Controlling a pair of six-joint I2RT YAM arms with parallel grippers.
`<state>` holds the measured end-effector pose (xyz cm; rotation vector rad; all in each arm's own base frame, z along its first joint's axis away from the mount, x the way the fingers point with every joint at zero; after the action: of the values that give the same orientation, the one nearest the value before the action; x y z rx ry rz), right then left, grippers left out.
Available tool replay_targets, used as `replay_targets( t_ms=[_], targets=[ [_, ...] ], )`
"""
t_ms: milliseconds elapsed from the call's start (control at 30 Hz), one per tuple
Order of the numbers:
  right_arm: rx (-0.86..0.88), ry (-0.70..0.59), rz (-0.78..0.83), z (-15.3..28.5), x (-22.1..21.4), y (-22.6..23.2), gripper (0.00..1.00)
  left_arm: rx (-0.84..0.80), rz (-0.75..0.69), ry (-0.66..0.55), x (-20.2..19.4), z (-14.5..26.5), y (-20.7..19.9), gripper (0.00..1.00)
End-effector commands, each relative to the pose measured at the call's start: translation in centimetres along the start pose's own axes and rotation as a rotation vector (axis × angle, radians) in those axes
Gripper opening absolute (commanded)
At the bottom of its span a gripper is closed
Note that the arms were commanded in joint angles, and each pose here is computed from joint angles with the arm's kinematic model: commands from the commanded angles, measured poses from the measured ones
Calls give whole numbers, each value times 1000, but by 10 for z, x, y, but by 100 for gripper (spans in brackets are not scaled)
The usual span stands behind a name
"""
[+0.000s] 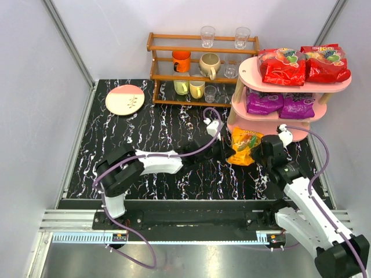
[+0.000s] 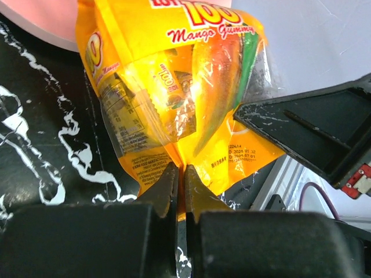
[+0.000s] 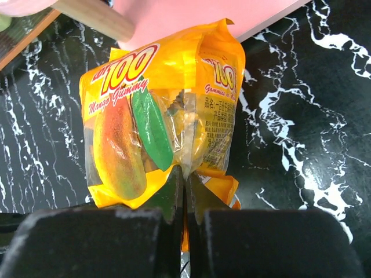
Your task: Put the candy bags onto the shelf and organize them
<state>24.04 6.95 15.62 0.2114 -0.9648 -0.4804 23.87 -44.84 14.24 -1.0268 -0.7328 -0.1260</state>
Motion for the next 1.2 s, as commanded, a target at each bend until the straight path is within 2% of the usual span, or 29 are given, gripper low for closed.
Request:
replay_targets(
  t_ms=[0, 333, 633, 767, 800, 900, 933, 1033, 1167],
  targets=[
    [-101, -203, -48, -12, 65, -18, 0, -62, -45, 21, 9, -18, -7, 0],
    [-70, -205, -86, -46, 87, -15, 0, -48, -64, 10, 29, -48, 8, 0],
    [-83, -264, -83, -53, 105, -16, 0, -44, -70, 5, 44, -67, 20, 0],
    [-103, -240, -80, -64, 103, -22, 2, -35, -57, 16, 44, -78, 26, 0],
    [-100, -231, -80, -67, 103, -21, 17, -36, -50, 15, 45, -82, 25, 0],
    [-54, -206, -67, -63, 103, -14, 48, -19, -24, 23, 44, -91, 34, 0],
    [-47, -206, -63, -59, 105, -13, 62, -9, -15, 26, 42, -94, 39, 0],
    [-10, -233, -58, -34, 113, -7, 73, -3, 10, 19, 44, -99, 43, 0],
    [0, -298, -35, 9, 125, -9, 78, -9, 44, 10, 46, -104, 43, 0]
  ],
)
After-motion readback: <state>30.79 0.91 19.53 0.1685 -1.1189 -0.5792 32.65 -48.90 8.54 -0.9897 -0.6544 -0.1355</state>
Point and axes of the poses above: each gripper's point midway between its finger pads, its own z axis back along the fingers, its own y axis along the line the jaws close on, x = y × z, the point moved 2 cm from there along z, back along the fingers, and after that the axes turned 6 degrees about z, right-handed, at the moved point
